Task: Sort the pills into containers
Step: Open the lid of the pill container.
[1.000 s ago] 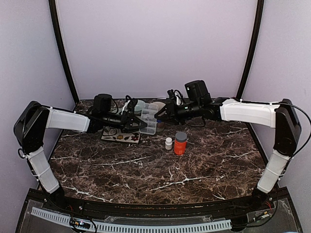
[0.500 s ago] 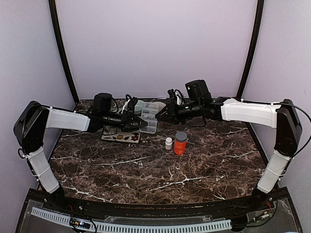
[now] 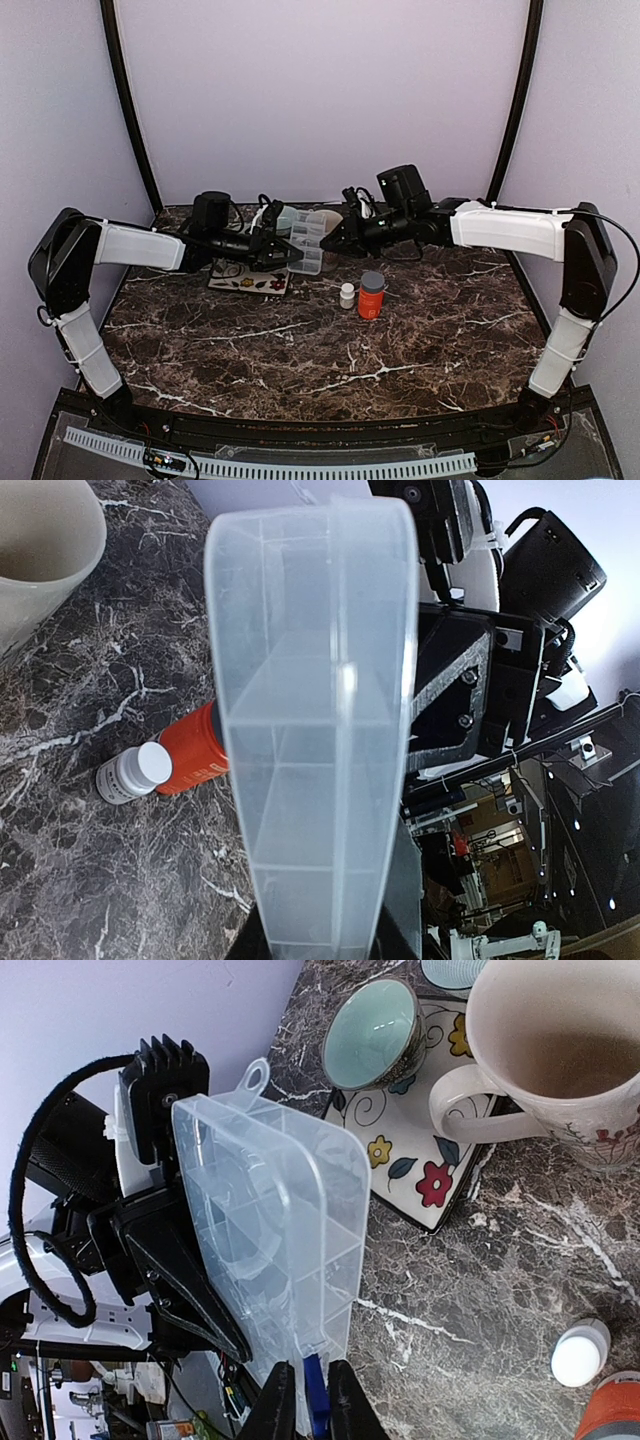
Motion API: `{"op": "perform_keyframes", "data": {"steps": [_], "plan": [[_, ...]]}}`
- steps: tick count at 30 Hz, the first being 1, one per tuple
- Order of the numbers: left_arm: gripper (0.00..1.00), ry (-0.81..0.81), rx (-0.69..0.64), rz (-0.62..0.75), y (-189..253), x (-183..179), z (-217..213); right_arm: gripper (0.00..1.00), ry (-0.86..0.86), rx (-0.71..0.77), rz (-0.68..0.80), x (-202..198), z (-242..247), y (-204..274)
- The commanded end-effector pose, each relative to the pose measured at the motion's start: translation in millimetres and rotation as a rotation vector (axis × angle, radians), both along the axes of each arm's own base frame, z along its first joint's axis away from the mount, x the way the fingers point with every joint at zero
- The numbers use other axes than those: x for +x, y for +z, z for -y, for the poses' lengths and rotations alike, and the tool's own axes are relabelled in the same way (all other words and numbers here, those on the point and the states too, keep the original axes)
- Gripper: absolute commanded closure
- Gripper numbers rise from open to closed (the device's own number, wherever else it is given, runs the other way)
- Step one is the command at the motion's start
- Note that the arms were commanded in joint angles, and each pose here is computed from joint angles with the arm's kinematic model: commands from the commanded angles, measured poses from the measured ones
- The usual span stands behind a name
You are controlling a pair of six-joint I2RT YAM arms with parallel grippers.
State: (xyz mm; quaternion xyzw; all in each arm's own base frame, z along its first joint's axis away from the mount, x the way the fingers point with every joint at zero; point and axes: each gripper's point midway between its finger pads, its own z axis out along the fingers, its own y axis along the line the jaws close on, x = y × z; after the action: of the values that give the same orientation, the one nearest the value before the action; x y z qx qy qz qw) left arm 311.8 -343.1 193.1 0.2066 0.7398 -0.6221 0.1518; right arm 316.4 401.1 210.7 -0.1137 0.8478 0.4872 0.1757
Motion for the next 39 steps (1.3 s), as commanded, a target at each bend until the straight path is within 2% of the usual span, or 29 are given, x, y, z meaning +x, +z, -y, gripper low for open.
{"op": "perform_keyframes", "data": {"steps": [1, 23, 33, 39], "plan": [[1.0, -0.026, -0.017, 0.034, 9.4, -2.4, 2.5, 0.89, 0.009, 0.009, 0.03, 4.3, -5.4, 7.3], [1.0, -0.025, -0.015, 0.026, 6.4, -7.3, 0.7, 0.79, -0.007, -0.012, 0.028, 8.1, -4.5, 4.5], [1.0, -0.035, -0.012, 0.023, 4.1, -12.5, 3.2, 0.85, -0.012, -0.006, 0.035, 8.7, -4.3, 6.8], [1.0, -0.031, -0.006, 0.024, 3.3, -12.8, 3.2, 0.98, -0.016, -0.015, 0.027, 8.7, -3.4, 3.8]]}}
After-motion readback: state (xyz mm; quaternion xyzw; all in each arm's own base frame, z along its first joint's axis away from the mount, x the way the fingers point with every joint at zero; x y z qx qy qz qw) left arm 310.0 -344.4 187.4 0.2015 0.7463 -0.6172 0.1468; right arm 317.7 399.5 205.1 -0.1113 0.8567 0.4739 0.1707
